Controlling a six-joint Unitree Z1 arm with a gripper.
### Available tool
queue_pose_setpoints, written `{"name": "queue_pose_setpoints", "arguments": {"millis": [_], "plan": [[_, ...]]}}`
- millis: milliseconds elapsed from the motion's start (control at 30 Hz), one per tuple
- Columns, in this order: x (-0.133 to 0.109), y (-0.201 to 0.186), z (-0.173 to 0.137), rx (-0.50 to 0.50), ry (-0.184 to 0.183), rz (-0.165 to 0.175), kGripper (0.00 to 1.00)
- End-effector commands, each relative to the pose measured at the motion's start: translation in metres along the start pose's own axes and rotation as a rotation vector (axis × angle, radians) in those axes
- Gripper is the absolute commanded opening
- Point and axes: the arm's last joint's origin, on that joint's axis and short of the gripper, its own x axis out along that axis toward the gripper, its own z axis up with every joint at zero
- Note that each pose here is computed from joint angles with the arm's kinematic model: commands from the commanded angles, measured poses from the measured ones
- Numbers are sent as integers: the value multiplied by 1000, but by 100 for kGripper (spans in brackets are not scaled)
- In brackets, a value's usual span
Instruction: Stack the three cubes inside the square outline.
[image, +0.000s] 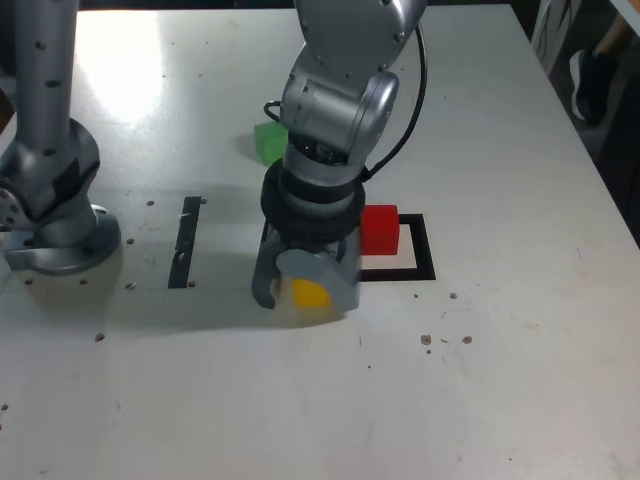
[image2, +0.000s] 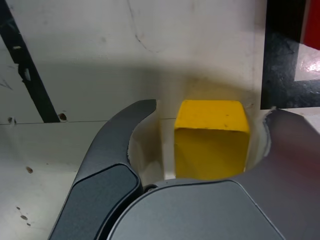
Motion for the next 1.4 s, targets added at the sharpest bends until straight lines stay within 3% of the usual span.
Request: {"name": "queue_pose_setpoints", "arguments": {"millis": [0, 167, 333, 533, 700, 800, 967, 1167, 1367], "plan": [[2, 0, 1, -4, -4, -7, 34], [2, -1, 2, -5, -17, -22, 27], [-7, 3, -7, -12, -34, -14, 20], [-35, 14, -32, -34, -76, 19, 17], [-78, 24, -43, -40, -143, 66, 17], [-101, 32, -39, -45, -163, 97, 17], [-109, 50, -16, -56, -141, 101, 17], [-92, 55, 19, -49, -97, 72, 17], [-84, 51, 32, -38, -83, 54, 17]]}}
